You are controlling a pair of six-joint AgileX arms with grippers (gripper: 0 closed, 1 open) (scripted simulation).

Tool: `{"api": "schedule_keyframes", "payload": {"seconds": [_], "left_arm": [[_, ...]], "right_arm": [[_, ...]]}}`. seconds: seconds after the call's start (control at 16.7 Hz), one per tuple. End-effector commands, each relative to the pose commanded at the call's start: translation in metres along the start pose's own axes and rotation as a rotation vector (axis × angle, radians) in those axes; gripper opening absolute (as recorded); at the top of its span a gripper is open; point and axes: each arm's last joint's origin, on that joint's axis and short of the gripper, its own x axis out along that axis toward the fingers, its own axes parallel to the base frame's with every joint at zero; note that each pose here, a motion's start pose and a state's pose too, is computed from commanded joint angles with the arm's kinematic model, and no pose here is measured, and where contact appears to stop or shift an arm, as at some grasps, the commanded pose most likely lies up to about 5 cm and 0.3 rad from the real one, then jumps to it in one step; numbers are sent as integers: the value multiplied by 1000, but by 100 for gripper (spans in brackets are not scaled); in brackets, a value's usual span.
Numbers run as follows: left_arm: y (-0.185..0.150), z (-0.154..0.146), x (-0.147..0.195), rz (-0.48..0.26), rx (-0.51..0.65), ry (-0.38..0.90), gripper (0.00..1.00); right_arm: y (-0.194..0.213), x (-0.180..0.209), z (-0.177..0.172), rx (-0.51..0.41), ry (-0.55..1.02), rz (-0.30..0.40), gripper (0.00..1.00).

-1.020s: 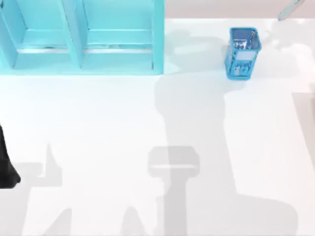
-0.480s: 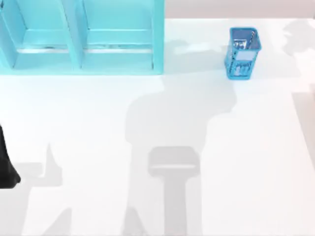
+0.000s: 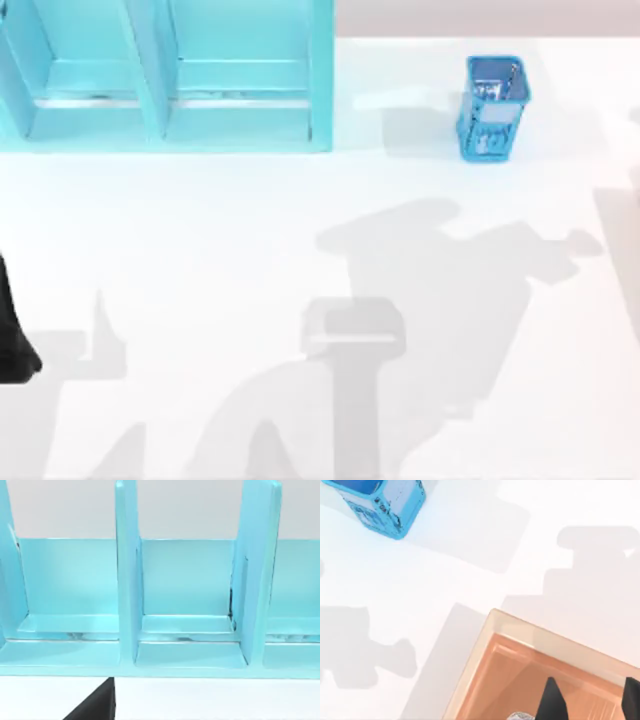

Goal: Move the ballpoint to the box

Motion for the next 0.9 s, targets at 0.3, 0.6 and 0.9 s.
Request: {"api": "schedule_keyframes", "payload": {"seconds": [0.3,0.6,0.9], "left_arm": [[0,0,0,0,0,0,100],[0,0,0,0,0,0,100],[0,0,0,0,0,0,100]], "right_arm": [[44,-42,-63,27,64,-142,0],[57,-53,-84,43,75,-201,0],[57,-47,-85,45,80,-191,0]]}}
